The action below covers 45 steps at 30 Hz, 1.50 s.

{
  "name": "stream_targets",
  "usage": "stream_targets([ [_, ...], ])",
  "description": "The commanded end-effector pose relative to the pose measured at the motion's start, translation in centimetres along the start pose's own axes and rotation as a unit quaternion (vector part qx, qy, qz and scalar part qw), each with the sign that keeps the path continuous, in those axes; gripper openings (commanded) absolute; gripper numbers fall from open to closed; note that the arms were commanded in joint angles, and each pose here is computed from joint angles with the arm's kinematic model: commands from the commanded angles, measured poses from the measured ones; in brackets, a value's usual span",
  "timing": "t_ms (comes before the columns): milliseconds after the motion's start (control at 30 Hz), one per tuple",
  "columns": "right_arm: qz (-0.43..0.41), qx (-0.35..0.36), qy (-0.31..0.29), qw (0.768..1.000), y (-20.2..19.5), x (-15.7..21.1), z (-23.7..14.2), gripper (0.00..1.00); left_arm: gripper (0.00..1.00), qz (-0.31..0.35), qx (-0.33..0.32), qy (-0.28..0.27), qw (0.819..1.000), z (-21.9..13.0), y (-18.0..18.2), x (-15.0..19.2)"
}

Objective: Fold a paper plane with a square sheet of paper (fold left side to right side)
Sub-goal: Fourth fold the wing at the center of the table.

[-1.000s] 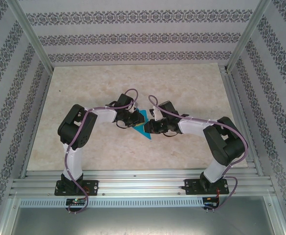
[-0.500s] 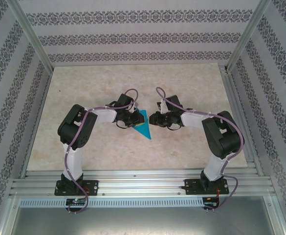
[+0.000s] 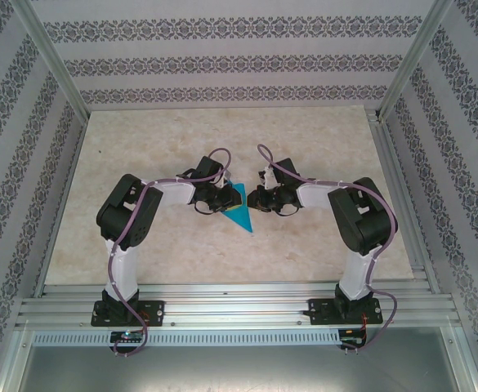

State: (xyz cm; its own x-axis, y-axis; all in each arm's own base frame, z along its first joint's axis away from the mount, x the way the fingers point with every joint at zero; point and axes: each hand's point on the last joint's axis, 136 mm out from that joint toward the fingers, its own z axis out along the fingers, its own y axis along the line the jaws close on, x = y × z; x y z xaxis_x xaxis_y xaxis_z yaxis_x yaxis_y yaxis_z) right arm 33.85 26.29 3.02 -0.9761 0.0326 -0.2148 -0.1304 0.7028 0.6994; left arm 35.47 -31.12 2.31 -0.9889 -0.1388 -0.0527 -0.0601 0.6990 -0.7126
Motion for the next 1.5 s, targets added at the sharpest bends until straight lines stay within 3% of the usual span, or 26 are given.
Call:
stream_targets([
  [0, -0.015, -0.025, -0.007, 1.000, 1.3, -1.0, 0.3, 0.07, 0.21, 0.005, -0.027, 0.014, 1.000, 0.8, 1.5, 1.6],
  [100, -0.019, -0.024, -0.004, 1.000, 1.4, -0.9, 0.3, 0.00, 0.22, 0.013, -0.023, 0.011, 1.000, 0.3, 1.0, 1.4],
  [367, -0.021, -0.011, 0.005, 1.000, 0.8, -0.3, 0.3, 0.00, 0.35, 0.044, -0.003, -0.020, 0.999, -4.0, -1.9, 0.4],
  [533, -0.028, -0.014, 0.002, 1.000, 1.1, -0.4, 0.1, 0.00, 0.37, 0.045, -0.019, -0.035, 0.998, -5.7, -1.3, 0.6],
  [867, -0.036, -0.021, 0.000, 0.999, 2.0, -0.1, -0.1, 0.00, 0.23, 0.018, -0.050, -0.011, 0.999, -2.8, 2.1, 1.1],
  [1033, -0.039, -0.022, 0.006, 0.999, 2.6, 0.1, 0.2, 0.12, 0.18, 0.010, -0.058, -0.004, 0.998, -2.1, 3.2, 1.4],
  [1167, -0.044, -0.024, 0.007, 0.999, 3.1, 0.2, 0.2, 0.16, 0.16, 0.007, -0.066, 0.000, 0.998, -1.8, 4.0, 1.7],
  [1467, -0.064, -0.036, 0.000, 0.997, 4.9, -0.1, -0.6, 0.14, 0.10, 0.006, -0.079, 0.003, 0.997, -1.6, 4.8, 2.0],
])
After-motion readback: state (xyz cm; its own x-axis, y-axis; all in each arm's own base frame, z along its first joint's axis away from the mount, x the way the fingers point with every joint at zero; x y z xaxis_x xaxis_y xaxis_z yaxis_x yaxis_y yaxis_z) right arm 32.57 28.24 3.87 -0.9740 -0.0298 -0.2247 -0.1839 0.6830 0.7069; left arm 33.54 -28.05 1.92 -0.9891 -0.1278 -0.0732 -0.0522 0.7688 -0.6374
